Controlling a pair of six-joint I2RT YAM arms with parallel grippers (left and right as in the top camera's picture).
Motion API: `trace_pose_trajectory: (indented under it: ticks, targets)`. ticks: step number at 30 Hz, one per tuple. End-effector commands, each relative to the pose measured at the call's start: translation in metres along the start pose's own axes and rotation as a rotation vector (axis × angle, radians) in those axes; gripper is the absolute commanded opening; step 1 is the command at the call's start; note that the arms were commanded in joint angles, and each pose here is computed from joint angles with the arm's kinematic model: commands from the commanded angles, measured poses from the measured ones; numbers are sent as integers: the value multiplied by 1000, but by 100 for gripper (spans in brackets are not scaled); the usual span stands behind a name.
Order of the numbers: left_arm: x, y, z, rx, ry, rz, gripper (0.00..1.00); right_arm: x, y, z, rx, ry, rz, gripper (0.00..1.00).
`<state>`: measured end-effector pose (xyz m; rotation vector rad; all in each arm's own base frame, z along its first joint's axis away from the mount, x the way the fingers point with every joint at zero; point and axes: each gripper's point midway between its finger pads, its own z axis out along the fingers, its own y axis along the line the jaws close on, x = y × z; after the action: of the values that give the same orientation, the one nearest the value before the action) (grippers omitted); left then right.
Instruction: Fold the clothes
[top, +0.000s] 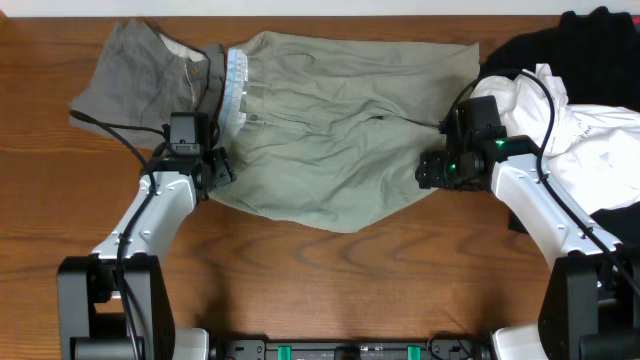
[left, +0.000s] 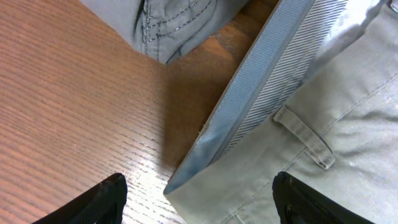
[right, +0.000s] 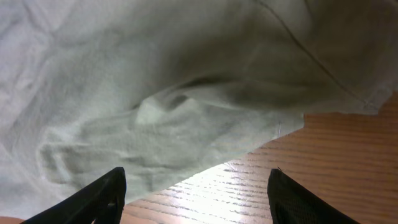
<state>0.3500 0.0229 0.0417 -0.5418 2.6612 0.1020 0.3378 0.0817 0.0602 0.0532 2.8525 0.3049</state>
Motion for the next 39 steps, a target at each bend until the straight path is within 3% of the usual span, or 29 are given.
trace_pose_trajectory:
  ticks: [1, 9, 11, 13, 15, 18, 32, 39]
  targets:
    - [16, 2, 15, -14, 58, 12, 77, 0, 3, -1, -8, -10, -6, 71]
    - [35, -2, 43, -7, 143, 13, 77, 0, 3, -1, -8, -9, -9, 71]
    - [37, -6, 45, 13, 151, 11, 73, 0, 3, -1, -8, -8, -9, 70]
    - [36, -7, 45, 16, 148, 10, 59, 1, 3, -1, -8, -7, -9, 68]
    - [35, -8, 45, 21, 145, 10, 28, 1, 3, -1, -7, -5, -8, 63]
    - [32, -12, 40, 47, 143, 6, 7, 3, 2, 0, -6, -2, -7, 57]
    - [-38, -19, -68, 170, -185, -35, 6, 27, -8, 20, 9, 32, 2, 60]
    - [-45, -20, -82, 188, -228, -40, 6, 39, -10, 30, 8, 40, 16, 56]
